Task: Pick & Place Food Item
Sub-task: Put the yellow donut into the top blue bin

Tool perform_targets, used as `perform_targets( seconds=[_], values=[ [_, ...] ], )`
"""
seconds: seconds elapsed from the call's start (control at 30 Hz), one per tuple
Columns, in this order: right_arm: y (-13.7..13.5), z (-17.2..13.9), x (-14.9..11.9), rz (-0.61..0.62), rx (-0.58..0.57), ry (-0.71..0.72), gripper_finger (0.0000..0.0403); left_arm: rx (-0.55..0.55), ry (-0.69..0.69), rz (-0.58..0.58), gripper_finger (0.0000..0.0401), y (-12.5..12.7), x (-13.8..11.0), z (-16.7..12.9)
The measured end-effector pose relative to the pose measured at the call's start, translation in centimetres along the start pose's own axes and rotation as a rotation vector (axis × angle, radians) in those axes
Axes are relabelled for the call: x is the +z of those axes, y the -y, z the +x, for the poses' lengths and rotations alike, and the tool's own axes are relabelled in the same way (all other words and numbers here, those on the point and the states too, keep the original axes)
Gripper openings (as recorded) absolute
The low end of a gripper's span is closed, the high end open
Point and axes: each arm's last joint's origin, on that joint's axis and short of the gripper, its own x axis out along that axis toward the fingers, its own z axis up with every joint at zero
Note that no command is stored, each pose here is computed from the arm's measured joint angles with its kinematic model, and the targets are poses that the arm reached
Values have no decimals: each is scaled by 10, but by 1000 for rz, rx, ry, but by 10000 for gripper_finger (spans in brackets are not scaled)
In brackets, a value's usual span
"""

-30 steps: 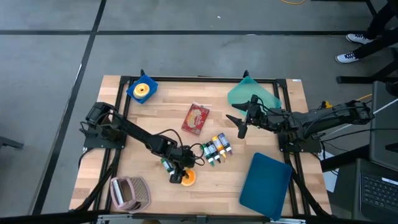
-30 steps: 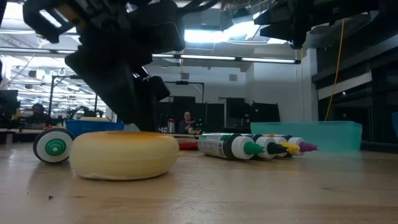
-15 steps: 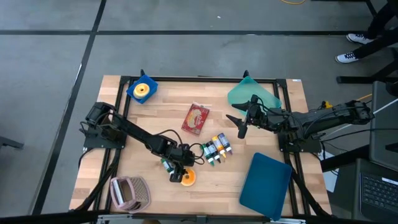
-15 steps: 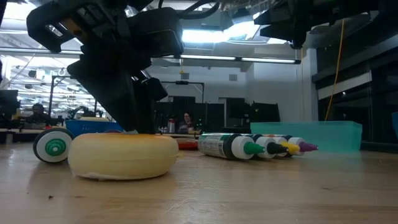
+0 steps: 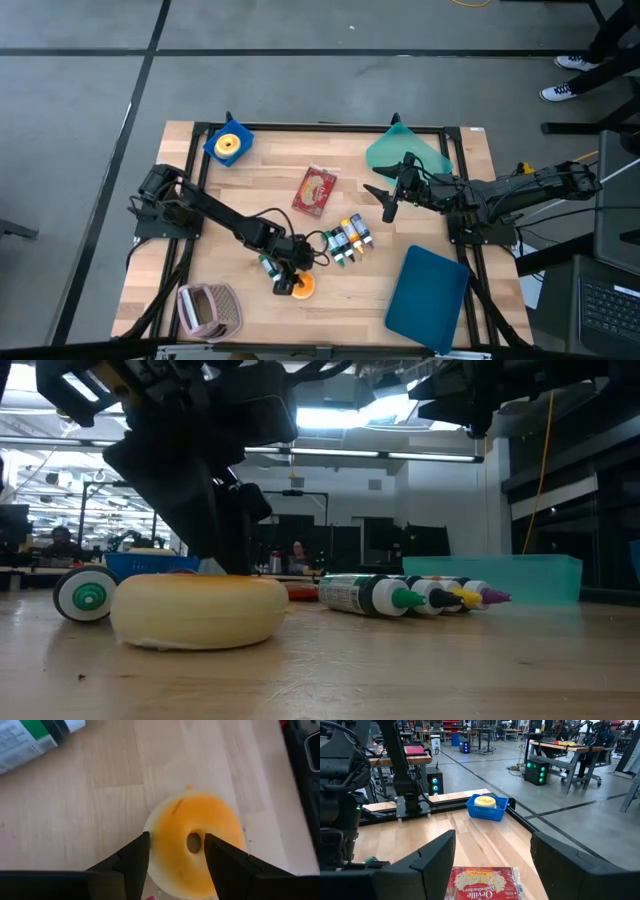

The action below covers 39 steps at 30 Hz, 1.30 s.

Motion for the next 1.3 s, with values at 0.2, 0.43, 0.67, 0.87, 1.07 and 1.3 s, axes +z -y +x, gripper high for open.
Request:
perform_targets(
  seconds=[0.2, 0.43, 0.67, 0.87, 1.07, 1.3],
  values=[
    [0, 0, 0, 0, 0, -1, 254, -11, -35, -23, 182, -5, -6, 21],
    [0, 0, 0, 3, 8, -3, 254, -2, -28, 2, 159, -6, -6, 22],
    [0, 0, 0, 5, 8, -3, 254, 7, -2, 45, 19, -5, -3, 20],
    [0, 0, 0, 5, 8, -2, 254, 80, 66, 100, 18, -1, 14, -8],
    [0, 0, 0, 6, 8, -3, 254, 411, 152, 92, 13, -16, 26, -80],
    [0, 0, 0, 6, 16, -4, 254, 694, 220, -20, 12, -52, 3, -178]
  ],
)
